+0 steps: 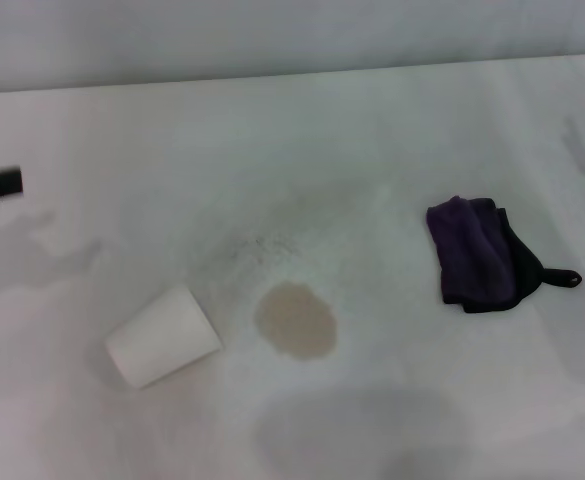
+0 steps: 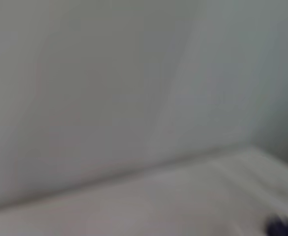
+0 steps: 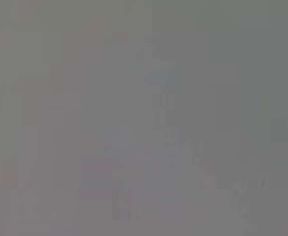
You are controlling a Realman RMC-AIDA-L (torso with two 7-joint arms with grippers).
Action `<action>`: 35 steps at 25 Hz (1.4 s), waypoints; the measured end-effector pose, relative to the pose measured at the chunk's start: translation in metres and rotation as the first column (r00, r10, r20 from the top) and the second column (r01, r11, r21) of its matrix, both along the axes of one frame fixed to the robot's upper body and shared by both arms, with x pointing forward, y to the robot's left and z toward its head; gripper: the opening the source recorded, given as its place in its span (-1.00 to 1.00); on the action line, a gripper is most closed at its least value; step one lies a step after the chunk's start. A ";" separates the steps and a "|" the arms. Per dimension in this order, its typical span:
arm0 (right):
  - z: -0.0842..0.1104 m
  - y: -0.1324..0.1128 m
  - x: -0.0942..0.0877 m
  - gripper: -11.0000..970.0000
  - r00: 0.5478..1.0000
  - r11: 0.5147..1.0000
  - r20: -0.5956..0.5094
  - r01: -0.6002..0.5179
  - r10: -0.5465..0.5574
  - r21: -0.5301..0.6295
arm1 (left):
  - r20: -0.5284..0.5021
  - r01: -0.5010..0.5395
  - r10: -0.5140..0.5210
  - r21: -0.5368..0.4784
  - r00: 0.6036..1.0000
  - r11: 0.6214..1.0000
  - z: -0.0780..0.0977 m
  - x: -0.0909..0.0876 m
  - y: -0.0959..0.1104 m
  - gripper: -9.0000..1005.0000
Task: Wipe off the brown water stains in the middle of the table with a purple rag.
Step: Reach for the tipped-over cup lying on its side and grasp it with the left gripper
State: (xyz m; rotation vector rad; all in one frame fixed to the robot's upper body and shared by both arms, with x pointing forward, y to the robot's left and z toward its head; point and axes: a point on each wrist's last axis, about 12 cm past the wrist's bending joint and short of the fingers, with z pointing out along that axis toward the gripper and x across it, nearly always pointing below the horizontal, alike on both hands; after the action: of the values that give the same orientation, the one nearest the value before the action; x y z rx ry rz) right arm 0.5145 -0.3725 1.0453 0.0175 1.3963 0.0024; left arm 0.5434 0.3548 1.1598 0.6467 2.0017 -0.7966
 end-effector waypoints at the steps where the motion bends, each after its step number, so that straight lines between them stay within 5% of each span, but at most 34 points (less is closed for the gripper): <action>1: 0.001 0.000 -0.001 0.74 1.000 1.000 0.013 -0.006 0.006 0.027 | -0.020 0.029 -0.028 0.026 0.999 0.999 0.004 0.000 -0.002 0.77; 8: 0.004 0.005 -0.006 0.74 0.997 0.993 0.070 -0.021 0.013 0.113 | -0.171 0.171 -0.130 0.254 0.977 0.952 0.021 0.008 -0.017 0.77; 14: 0.002 0.010 -0.011 0.74 0.996 0.986 0.086 -0.027 0.013 0.166 | -0.214 0.266 -0.203 0.325 0.955 0.908 0.026 0.022 -0.035 0.77; 25: -0.006 0.017 -0.019 0.74 0.998 0.977 0.064 -0.025 0.012 0.214 | -0.330 0.452 -0.337 0.382 0.882 0.806 -0.007 0.033 -0.101 0.77; 35: -0.008 0.020 -0.021 0.74 0.998 0.973 0.062 -0.029 0.016 0.229 | -0.351 0.493 -0.372 0.373 0.859 0.786 -0.020 0.029 -0.120 0.77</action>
State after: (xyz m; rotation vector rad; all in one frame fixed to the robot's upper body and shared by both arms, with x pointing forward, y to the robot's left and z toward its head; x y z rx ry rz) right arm 0.4934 -0.3525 1.0372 0.1933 1.3300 0.1826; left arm 0.5720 0.2345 1.1397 1.3855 2.3411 -0.7031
